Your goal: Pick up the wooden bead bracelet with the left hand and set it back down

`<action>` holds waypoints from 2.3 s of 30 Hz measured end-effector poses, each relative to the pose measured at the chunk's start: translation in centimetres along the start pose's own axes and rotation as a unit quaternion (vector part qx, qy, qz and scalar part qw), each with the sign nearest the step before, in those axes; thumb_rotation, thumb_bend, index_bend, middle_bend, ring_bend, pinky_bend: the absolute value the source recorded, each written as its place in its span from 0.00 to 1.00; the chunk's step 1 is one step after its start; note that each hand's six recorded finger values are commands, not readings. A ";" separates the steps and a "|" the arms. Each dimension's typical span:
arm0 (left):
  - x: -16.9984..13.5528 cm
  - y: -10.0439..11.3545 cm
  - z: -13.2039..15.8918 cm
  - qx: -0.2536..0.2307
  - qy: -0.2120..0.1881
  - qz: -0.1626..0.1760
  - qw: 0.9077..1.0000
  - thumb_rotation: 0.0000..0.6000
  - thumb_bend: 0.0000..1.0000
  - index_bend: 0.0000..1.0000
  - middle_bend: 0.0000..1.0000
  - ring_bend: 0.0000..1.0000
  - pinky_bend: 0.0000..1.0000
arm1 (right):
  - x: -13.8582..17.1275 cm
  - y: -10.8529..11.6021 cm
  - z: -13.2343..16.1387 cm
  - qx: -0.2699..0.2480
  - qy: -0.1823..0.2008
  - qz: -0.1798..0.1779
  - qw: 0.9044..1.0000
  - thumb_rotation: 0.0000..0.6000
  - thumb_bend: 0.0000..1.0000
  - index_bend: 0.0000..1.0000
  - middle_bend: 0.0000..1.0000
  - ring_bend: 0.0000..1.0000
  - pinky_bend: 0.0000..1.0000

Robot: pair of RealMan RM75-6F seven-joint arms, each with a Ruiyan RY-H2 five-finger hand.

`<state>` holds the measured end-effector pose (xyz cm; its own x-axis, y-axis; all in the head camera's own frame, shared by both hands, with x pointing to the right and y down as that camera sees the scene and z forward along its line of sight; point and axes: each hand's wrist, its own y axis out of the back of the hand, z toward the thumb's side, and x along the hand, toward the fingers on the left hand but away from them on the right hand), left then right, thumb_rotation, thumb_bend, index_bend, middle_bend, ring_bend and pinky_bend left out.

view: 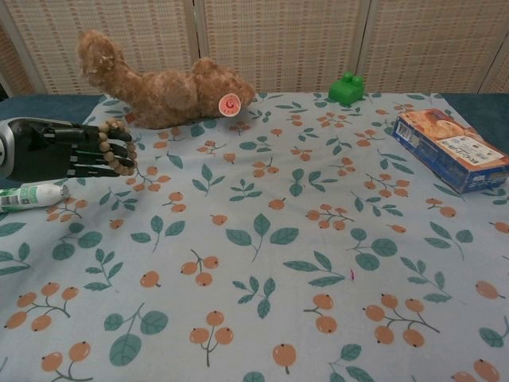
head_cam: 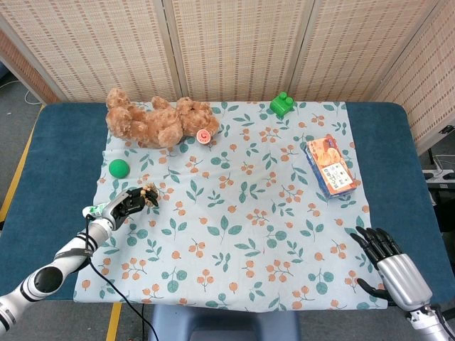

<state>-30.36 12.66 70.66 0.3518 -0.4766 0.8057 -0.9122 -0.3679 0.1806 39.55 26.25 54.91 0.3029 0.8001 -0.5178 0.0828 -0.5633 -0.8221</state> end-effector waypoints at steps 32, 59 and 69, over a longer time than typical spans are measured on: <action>0.2 0.2 -0.2 -0.058 -0.011 -0.009 0.998 0.13 0.54 0.67 0.63 0.22 0.00 | 0.0 0.0 -0.1 0.000 -0.002 0.001 1.000 1.00 0.15 0.00 0.00 0.00 0.00; -0.2 -0.3 -0.3 -0.051 -0.008 -0.011 0.999 0.84 0.93 0.64 0.63 0.26 0.00 | 0.2 0.2 0.0 -0.003 0.000 -0.003 1.000 1.00 0.15 0.00 0.00 0.00 0.00; -0.3 -0.7 0.1 -0.077 -0.013 -0.018 0.997 0.98 1.00 0.54 0.57 0.23 0.00 | 0.4 0.4 0.0 -0.006 0.002 -0.006 1.000 1.00 0.15 0.00 0.00 0.00 0.00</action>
<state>-29.81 13.03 70.26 0.3887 -0.4859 0.7828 -0.9194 -0.2600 0.2952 39.68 26.32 54.38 0.3059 0.8058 -0.5071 0.0969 -0.5562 -0.8254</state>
